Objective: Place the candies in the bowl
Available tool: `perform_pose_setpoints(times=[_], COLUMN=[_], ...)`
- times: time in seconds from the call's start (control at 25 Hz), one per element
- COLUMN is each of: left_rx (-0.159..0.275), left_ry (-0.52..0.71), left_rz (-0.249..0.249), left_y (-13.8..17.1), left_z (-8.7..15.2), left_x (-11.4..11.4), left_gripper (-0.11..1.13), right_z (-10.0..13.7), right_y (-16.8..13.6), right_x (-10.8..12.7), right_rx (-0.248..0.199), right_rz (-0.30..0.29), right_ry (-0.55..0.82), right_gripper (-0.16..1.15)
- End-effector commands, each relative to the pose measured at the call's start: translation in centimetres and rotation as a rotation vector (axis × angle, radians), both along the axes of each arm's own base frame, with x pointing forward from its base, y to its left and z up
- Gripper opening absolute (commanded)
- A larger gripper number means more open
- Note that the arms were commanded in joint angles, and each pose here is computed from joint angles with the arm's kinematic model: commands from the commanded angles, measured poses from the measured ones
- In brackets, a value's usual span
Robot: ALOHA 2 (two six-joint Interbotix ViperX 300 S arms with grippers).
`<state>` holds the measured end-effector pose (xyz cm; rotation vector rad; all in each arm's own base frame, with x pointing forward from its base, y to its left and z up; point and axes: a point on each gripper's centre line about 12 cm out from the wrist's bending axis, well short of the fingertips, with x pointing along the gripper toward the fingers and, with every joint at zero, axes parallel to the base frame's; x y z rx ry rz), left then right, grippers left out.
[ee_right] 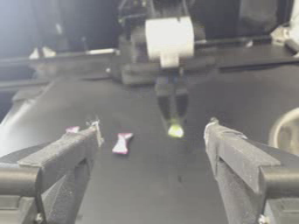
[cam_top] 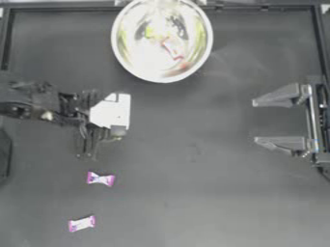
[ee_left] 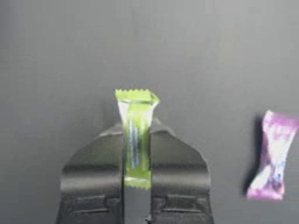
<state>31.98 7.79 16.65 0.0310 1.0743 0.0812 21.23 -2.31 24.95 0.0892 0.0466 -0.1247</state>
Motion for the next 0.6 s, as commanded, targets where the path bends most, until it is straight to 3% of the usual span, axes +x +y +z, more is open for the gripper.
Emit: perform_pose_setpoints(times=[0.04,0.32,0.6], left_rx=[0.074,0.221,0.294], left_ry=[-0.148,-0.278,-0.287], left_rz=[0.038,0.103,0.151], left_y=[2.2,7.3,12.9], left_z=[5.3,10.3,11.0], left_x=[0.2,0.5,2.8], left_gripper=[0.30,0.31,0.31], right_z=[1.0,0.9,0.8], right_y=[0.0,0.0,-0.1], right_x=[0.4,0.4,0.4], right_rx=[-0.004,-0.002,0.000], right_rz=[0.000,-0.001,-0.002], right_ry=[-0.026,-0.024,-0.023], right_gripper=[1.00,1.00,1.00])
